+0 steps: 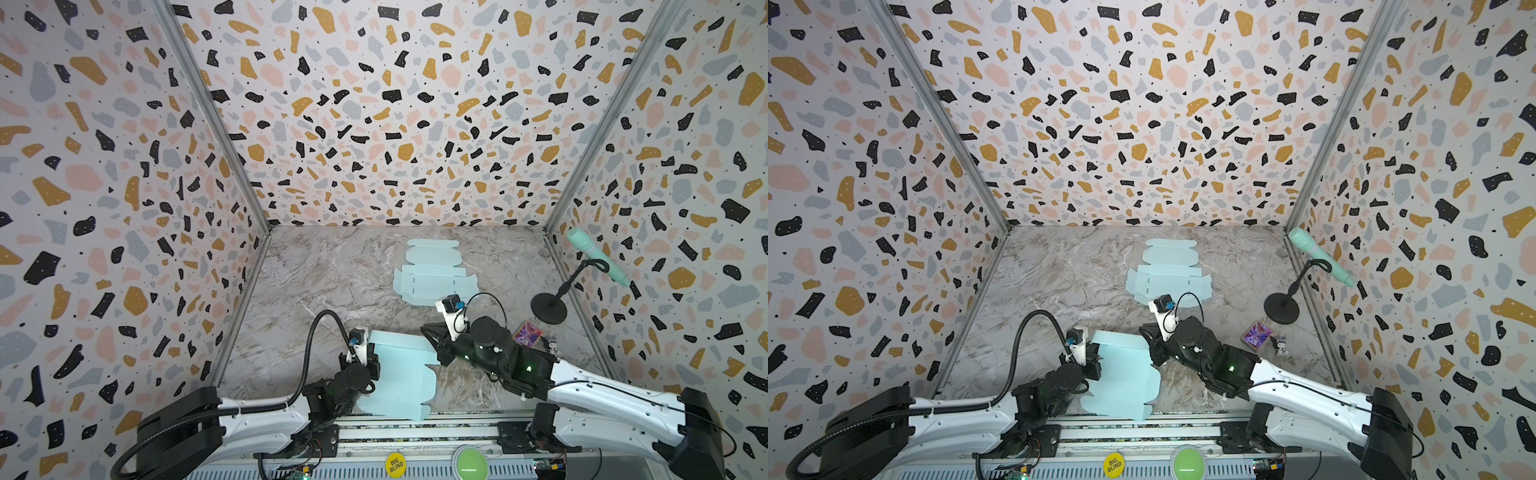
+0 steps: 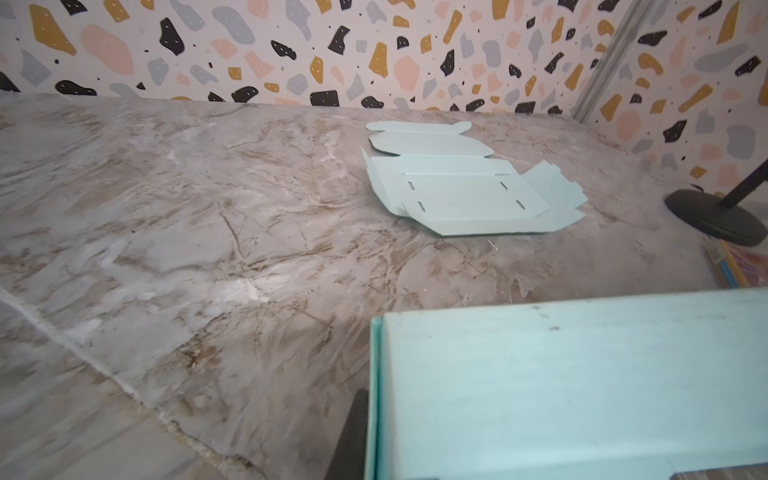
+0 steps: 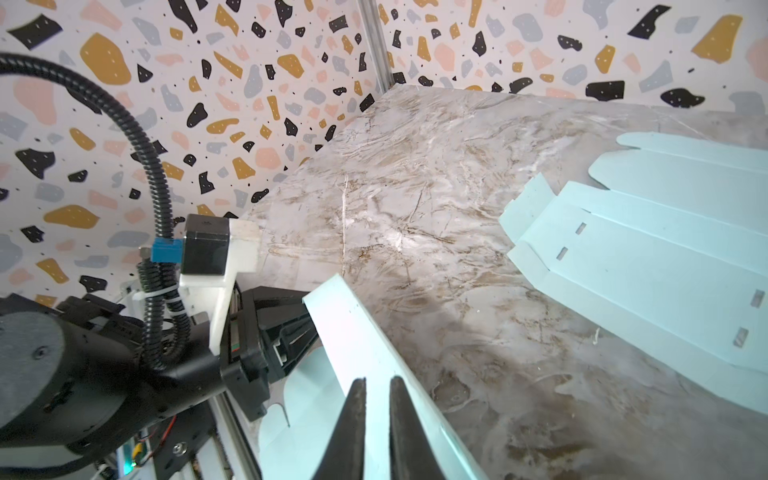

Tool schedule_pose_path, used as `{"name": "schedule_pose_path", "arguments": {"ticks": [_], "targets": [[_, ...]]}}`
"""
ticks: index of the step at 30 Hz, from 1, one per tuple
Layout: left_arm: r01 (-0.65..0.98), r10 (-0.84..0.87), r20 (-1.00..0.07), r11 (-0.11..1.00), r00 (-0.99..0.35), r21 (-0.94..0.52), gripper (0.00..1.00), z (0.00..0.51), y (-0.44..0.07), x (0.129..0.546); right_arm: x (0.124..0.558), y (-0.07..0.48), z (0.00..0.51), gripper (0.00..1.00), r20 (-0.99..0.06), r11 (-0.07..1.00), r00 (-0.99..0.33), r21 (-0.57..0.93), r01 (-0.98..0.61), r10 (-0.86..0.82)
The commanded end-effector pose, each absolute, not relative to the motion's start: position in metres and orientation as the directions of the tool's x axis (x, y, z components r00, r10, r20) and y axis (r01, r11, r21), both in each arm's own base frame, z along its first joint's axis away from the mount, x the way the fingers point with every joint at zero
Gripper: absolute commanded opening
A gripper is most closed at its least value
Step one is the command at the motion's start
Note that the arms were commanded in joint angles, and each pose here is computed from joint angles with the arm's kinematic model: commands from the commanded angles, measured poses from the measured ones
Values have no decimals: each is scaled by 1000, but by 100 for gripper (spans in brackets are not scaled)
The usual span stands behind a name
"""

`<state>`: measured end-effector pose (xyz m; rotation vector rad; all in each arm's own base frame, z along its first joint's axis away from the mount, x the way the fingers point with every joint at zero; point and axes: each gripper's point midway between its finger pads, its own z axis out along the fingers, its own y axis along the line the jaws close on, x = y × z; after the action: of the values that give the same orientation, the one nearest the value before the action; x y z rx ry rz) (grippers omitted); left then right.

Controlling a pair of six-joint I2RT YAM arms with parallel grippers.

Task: Fold the paper box

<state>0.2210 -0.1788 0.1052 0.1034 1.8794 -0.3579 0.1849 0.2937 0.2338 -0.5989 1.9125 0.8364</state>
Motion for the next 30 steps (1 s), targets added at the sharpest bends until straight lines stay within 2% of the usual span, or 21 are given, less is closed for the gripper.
{"name": "schedule_pose_path", "arguments": {"ticks": [1,5,16,22,26,30], "targets": [[161,-180,-927,956,-328,-243,3,120,-168,224,183,278,216,6,-881,693,-453,242,-679,-136],[160,-175,-922,957,-346,-241,3,127,-170,224,183,270,201,0,-871,713,-459,208,-669,-176],[194,-211,-911,936,-354,-293,1,137,-177,221,188,278,179,0,-859,716,-467,193,-671,-207],[202,-205,-913,936,-352,-288,1,139,-177,221,188,298,179,0,-861,676,-463,214,-705,-211],[213,-209,-911,931,-355,-297,1,141,-179,220,181,317,188,0,-881,595,-434,249,-764,-189],[214,-217,-911,928,-350,-303,1,142,-180,221,180,325,192,0,-890,566,-420,257,-783,-177]]}}
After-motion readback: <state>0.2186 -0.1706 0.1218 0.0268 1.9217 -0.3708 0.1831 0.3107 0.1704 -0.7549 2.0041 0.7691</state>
